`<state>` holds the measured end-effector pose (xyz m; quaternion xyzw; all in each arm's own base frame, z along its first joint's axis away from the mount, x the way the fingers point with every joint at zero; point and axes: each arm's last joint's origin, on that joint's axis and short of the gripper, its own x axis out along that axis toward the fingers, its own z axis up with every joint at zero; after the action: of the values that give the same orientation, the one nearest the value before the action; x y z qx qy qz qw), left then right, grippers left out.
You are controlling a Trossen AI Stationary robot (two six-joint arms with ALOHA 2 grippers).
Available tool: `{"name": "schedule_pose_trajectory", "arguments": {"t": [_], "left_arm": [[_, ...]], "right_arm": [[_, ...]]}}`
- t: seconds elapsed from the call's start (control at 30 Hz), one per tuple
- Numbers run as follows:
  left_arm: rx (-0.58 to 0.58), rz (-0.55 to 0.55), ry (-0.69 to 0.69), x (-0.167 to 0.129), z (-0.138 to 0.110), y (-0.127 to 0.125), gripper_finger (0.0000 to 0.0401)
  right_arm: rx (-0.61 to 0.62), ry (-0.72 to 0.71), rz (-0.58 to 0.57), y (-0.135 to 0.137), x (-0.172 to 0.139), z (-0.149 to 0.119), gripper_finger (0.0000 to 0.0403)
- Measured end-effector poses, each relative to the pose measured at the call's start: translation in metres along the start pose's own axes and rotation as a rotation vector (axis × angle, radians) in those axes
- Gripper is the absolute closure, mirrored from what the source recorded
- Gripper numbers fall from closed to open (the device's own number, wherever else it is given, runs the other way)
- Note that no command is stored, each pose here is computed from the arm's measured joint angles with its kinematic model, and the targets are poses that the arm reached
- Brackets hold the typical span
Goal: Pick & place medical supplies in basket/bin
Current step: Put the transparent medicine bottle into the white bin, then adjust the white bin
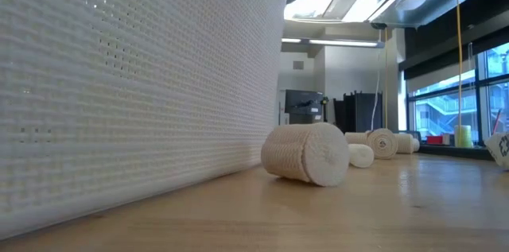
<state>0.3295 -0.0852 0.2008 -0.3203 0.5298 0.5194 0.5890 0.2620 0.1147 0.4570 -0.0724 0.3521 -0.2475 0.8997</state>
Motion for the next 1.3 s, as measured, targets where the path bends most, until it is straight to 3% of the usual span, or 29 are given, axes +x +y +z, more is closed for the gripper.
{"name": "schedule_pose_trajectory", "arguments": {"t": [0.23,0.57,1.0,1.3], "left_arm": [[0.034,0.044,-0.001,0.000,0.000,0.004,0.0184],[0.007,0.236,-0.024,-0.008,0.000,0.027,0.0186],[-0.133,-0.011,-0.234,-0.070,0.010,0.075,0.0186],[-0.102,-0.044,-0.264,-0.078,0.014,0.084,0.0186]], "right_arm": [[-0.001,0.003,0.004,0.000,0.000,0.000,0.0065],[0.001,0.004,0.005,0.000,0.000,0.000,0.0065],[0.078,0.041,0.065,0.003,0.000,-0.001,0.0065],[0.107,0.058,0.087,0.006,0.001,-0.001,0.0065]]}}
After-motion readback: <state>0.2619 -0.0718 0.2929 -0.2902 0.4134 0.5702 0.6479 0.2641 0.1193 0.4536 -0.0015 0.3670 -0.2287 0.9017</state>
